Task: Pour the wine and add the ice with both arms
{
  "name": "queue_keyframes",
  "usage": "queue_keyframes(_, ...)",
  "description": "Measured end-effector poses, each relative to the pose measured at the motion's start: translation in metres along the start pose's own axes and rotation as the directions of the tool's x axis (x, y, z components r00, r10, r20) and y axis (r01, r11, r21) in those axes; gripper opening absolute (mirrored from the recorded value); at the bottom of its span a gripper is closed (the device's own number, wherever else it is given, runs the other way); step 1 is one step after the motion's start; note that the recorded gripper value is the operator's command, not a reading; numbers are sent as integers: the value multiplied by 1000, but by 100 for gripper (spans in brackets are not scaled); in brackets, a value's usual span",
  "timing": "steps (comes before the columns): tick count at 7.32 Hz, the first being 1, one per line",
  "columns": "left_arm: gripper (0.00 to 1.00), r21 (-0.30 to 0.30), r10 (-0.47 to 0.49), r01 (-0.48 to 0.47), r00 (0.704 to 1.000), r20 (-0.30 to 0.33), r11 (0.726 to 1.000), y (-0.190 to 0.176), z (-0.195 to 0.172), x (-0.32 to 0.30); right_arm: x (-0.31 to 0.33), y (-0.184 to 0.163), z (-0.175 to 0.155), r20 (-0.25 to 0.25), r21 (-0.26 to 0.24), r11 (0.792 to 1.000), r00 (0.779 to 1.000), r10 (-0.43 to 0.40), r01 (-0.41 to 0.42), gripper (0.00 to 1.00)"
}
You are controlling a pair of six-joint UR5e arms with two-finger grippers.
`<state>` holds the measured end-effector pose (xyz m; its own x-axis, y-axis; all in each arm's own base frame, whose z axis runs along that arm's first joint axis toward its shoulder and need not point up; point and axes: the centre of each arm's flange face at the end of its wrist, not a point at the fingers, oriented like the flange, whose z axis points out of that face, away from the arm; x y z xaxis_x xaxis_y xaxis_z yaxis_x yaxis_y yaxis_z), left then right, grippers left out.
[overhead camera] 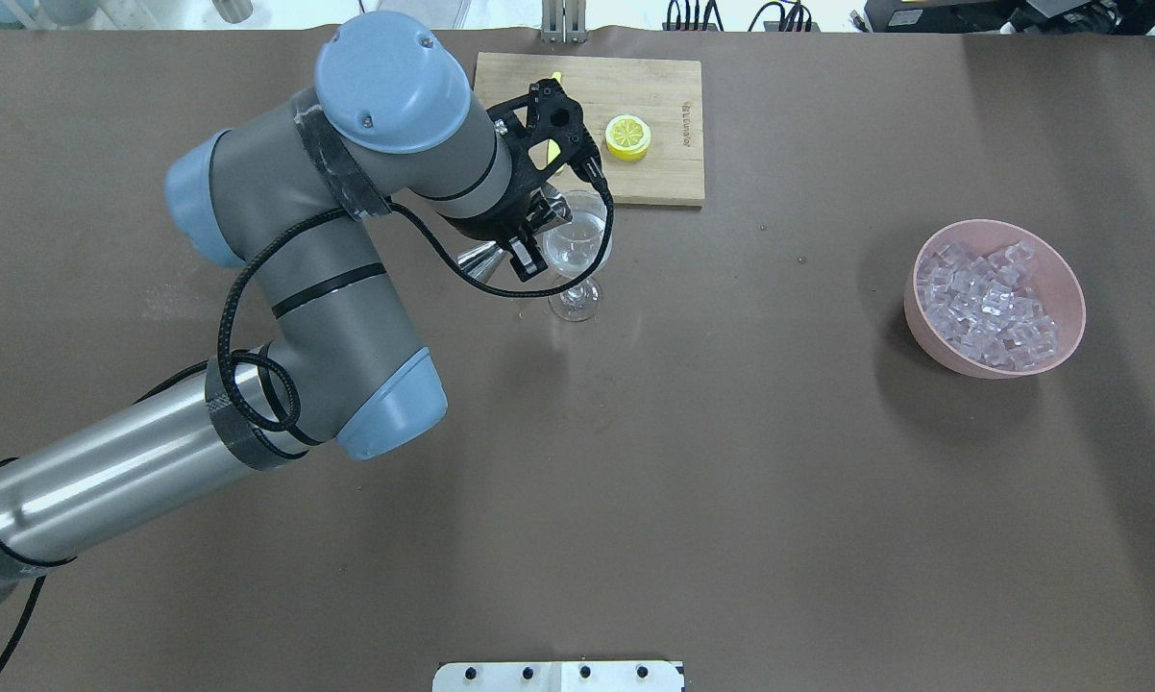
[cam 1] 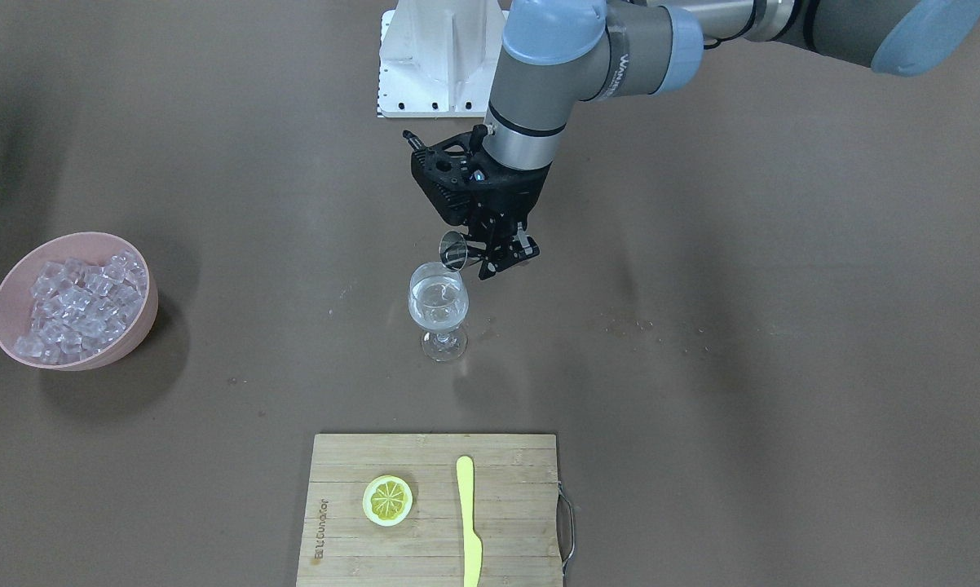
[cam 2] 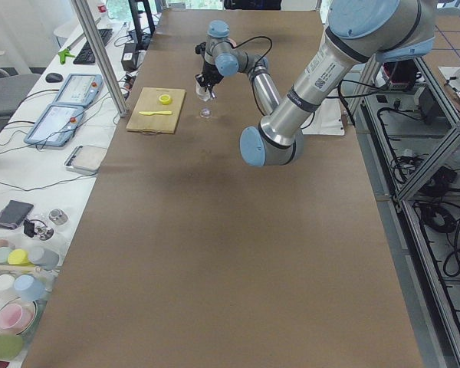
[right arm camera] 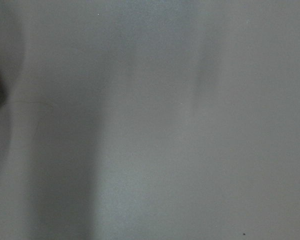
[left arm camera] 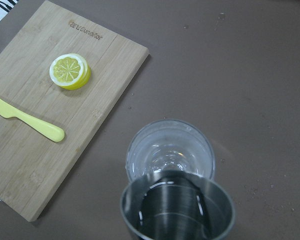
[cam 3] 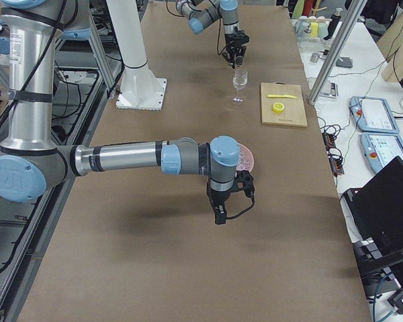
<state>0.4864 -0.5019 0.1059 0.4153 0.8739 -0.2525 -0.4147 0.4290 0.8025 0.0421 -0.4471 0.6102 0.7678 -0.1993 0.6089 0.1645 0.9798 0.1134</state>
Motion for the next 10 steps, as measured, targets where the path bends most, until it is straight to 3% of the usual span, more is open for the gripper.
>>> queue_keyframes(10,0,-113,82,-70,992,98,991,-20,5,11,0,1,1,0,-1,1000,1000,1,-1,100)
